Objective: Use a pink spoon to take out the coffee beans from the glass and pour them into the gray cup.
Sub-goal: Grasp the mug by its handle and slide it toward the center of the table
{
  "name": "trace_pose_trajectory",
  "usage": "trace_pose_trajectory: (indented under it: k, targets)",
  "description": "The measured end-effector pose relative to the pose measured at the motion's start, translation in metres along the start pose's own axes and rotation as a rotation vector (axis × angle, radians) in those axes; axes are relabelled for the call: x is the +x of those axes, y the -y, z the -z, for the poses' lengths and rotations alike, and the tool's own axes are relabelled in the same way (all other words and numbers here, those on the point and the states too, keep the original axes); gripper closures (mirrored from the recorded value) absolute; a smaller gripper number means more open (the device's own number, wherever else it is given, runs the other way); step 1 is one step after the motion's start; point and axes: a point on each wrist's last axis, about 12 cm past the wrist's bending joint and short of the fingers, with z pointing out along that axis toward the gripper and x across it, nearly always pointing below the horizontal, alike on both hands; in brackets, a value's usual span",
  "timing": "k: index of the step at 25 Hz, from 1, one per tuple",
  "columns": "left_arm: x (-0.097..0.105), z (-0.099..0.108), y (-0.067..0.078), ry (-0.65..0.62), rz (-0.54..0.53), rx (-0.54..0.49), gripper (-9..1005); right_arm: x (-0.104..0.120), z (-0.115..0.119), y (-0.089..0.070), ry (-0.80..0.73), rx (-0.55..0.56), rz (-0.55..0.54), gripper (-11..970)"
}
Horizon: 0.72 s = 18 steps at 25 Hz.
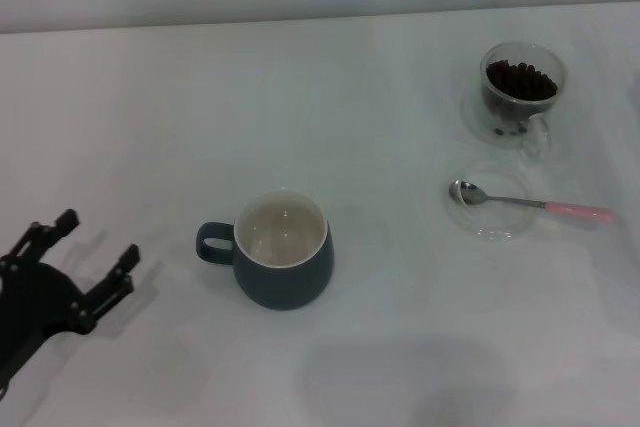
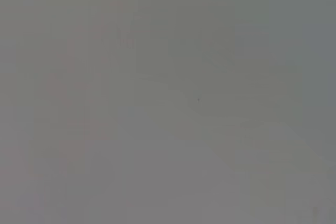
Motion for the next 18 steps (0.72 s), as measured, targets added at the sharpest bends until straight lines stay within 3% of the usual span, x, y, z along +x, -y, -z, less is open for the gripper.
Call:
trace_pose_trajectory:
  k: [8,18]
  targets:
    - [-0.002,-0.018,0.008,-0.029,-0.029,0.125,167,0.001,0.001,-0.001,-0.004,0.004,-0.012,129]
    - [0.0,-0.039,0.01,-0.084,-0.018,0.119,170,0.002,0.0,-0.006,-0.007,-0.004,-0.022,130]
